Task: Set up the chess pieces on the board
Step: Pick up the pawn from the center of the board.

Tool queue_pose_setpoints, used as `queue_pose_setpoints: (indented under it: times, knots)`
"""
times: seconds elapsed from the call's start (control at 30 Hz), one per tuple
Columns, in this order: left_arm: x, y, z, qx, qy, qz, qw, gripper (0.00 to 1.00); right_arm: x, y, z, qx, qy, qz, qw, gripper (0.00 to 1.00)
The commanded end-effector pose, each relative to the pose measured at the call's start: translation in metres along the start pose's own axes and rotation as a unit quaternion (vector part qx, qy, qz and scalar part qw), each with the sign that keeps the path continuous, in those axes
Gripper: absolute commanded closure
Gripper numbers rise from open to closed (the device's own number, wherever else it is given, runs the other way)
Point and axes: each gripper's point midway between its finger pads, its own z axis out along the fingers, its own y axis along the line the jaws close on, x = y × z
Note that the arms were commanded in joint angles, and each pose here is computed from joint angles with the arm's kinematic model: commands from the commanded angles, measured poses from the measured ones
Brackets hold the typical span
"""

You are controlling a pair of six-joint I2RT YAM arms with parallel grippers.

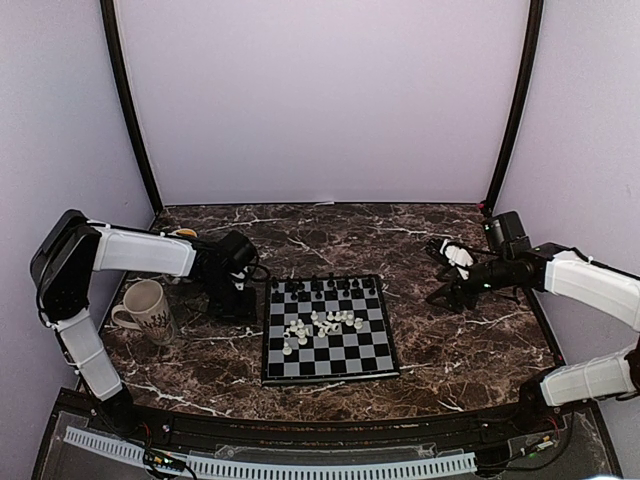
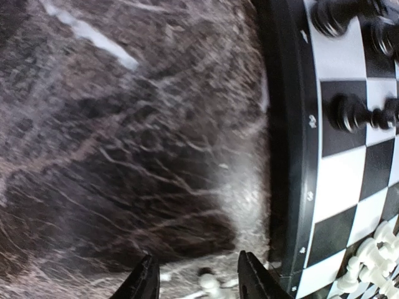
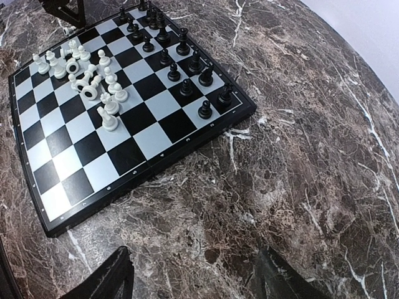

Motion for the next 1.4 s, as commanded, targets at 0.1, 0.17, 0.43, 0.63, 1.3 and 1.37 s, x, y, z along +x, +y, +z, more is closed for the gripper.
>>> queue_pose_setpoints:
  times: [0.1, 0.17, 0.43, 0.63, 1.3, 1.37]
  knots:
    - [0.023, 0.004, -0.001, -0.022, 0.03, -0.006, 0.999, 0.55, -0.004, 0.0, 0.001, 0.004, 0.001, -0.016, 1.0, 0.34]
    - [0.027, 0.007, -0.002, -0.028, 0.033, -0.002, 0.999, 0.55, -0.003, 0.001, 0.003, 0.002, 0.004, -0.017, 1.0, 0.34]
    - [0.043, 0.021, 0.001, -0.052, 0.052, 0.002, 0.997, 0.59, -0.001, 0.003, 0.006, -0.001, 0.013, -0.022, 1.0, 0.34]
    - [0.051, 0.031, -0.002, -0.077, 0.058, 0.008, 0.995, 0.6, -0.001, 0.004, 0.007, -0.002, 0.014, -0.022, 1.0, 0.35]
    - [0.068, 0.042, 0.005, -0.103, 0.085, 0.019, 0.991, 0.75, 0.002, 0.007, 0.011, -0.008, 0.022, -0.025, 0.999, 0.35]
    - [0.071, 0.044, 0.005, -0.105, 0.089, 0.018, 0.99, 0.77, 0.001, 0.007, 0.01, -0.008, 0.022, -0.025, 0.999, 0.35]
